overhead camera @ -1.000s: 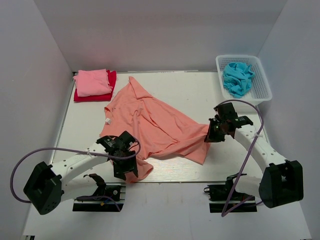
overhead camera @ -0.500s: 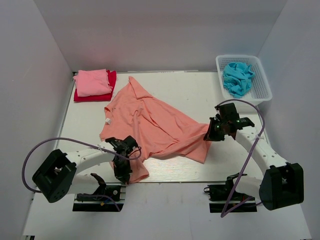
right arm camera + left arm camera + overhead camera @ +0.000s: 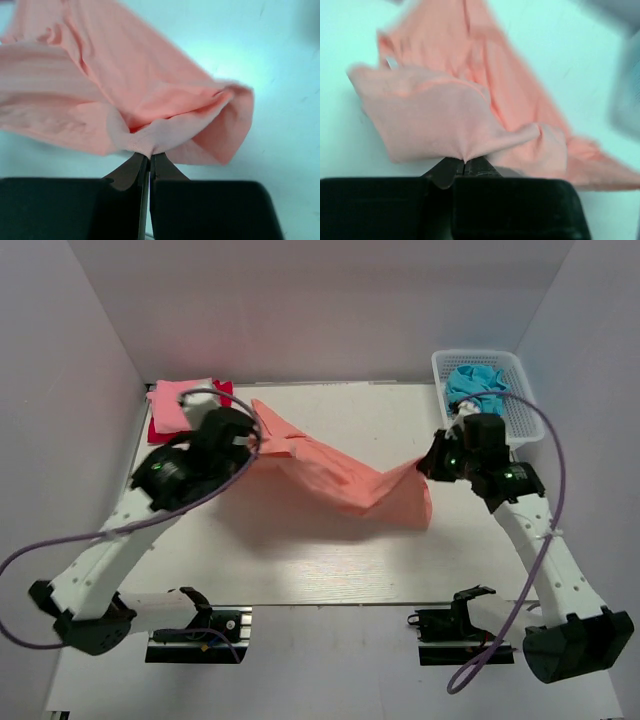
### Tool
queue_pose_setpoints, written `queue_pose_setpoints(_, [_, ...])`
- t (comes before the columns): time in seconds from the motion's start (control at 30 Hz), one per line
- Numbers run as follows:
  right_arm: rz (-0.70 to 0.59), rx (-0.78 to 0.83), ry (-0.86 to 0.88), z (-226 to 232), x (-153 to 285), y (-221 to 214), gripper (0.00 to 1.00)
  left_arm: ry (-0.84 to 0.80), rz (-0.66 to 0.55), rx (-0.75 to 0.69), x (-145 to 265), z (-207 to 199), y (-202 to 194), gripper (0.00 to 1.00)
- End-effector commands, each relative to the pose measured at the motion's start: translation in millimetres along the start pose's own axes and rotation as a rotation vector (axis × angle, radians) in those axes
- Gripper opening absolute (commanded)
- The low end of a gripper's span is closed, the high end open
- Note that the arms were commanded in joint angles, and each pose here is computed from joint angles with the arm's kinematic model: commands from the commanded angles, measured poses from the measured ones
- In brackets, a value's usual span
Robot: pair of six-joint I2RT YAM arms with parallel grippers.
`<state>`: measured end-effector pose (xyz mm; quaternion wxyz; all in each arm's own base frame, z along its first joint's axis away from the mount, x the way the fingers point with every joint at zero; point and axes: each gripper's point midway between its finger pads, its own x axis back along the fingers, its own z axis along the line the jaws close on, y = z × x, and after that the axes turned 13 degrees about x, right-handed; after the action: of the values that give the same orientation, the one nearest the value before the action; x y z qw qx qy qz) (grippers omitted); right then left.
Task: Fold and stack the t-shirts
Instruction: Flatten out the tshirt
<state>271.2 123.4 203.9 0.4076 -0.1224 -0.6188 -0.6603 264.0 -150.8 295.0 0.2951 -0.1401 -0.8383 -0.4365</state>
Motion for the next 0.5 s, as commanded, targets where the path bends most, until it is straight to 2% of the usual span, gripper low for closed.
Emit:
queue_pose_setpoints(0.0, [-0.247,0.068,-0.131,-13,45,74,0.00,0.005,-0.383,0.102,57,20,103,0.00])
queue_pose_setpoints(0.07, [-0.302,0.073,-0.208,-24,56,91,0.00,-0.041,-0.488,0.138,84,22,134,0.00])
queue_pose_setpoints(0.1, [-0.364,0.080,-0.232,-23,74,113,0.00,-0.103,-0.544,0.208,100,14,154,0.00])
queue_pose_setpoints(0.17, [-0.407,0.096,-0.288,-30,88,127,0.00,-0.144,-0.635,0.202,126,17,179,0.00])
queue_pose_setpoints(0.2, [-0.483,0.126,-0.323,-30,111,149,0.00,-0.220,-0.697,0.285,149,17,199,0.00])
queue_pose_setpoints(0.33, [-0.606,0.162,-0.383,-30,156,185,0.00,-0.335,-0.820,0.318,197,22,234,0.00])
queue_pose_setpoints(0.47, [-0.735,0.229,-0.395,-17,207,215,0.00,-0.457,-0.856,0.319,237,17,255,0.00])
